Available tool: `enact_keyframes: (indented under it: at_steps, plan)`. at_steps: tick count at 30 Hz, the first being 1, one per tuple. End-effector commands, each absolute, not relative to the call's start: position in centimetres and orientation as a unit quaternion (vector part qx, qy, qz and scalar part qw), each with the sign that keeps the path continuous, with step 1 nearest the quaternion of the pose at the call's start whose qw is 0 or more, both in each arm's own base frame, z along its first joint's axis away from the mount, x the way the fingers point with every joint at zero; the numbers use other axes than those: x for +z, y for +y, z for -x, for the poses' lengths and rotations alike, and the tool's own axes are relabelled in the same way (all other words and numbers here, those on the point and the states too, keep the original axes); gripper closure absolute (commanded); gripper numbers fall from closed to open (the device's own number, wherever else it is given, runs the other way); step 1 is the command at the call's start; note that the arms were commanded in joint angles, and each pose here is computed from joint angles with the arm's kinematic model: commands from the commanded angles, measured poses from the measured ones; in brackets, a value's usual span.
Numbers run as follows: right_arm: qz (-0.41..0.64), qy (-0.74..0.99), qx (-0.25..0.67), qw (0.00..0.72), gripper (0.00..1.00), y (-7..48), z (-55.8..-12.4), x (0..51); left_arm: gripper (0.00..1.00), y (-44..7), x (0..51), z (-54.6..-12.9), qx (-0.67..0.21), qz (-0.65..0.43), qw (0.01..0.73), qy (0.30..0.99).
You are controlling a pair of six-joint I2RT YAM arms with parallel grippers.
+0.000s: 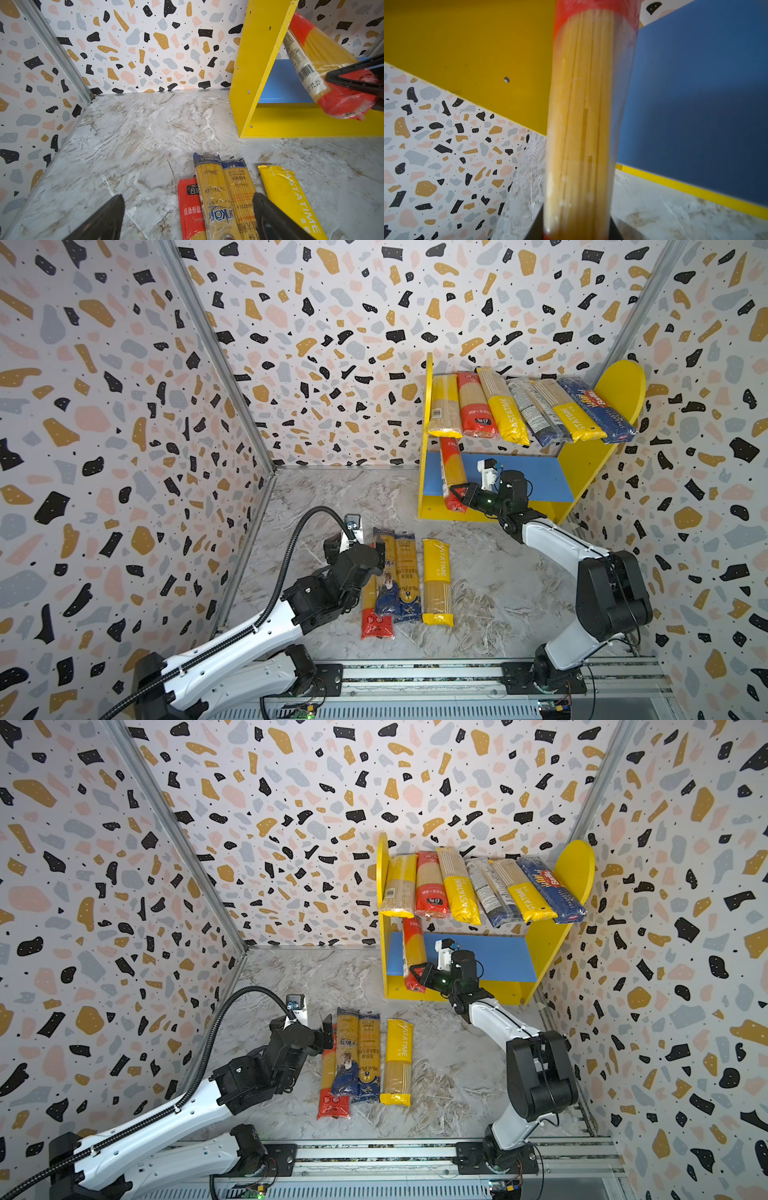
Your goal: Place and organize the pasta boxes and bags onto the shelf
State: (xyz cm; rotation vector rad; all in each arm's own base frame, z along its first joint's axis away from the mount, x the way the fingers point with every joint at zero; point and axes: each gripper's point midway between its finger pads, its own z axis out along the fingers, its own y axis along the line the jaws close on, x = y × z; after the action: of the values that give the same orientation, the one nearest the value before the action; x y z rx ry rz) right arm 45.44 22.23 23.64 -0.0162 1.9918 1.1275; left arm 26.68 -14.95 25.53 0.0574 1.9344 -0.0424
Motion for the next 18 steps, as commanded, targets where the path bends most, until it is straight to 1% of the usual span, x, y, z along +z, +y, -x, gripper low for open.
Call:
enact_keyframes:
  at_steps: [1, 9, 13, 16, 18]
  plan:
    - [0.074, 0.698, 0.482, 0.525, 0.78, 23.4, -46.5, 33.4, 0.05, -14.4, 27.2, -26.7, -0.022, -0.01, 0.587, 0.809]
    - [0.077, 0.706, 0.486, 0.509, 0.77, 25.7, -48.8, 31.8, 0.05, -13.5, 27.1, -26.2, -0.021, -0.006, 0.59, 0.807]
    - [0.083, 0.709, 0.487, 0.503, 0.75, 26.7, -49.3, 31.8, 0.05, -12.9, 27.2, -25.9, -0.021, -0.003, 0.594, 0.804]
    - [0.084, 0.717, 0.477, 0.501, 0.69, 27.3, -49.7, 31.7, 0.04, -12.4, 27.1, -25.7, -0.014, 0.003, 0.596, 0.803]
    - [0.083, 0.72, 0.475, 0.499, 0.62, 27.5, -49.9, 31.6, 0.04, -11.8, 27.0, -25.7, -0.003, 0.008, 0.596, 0.803]
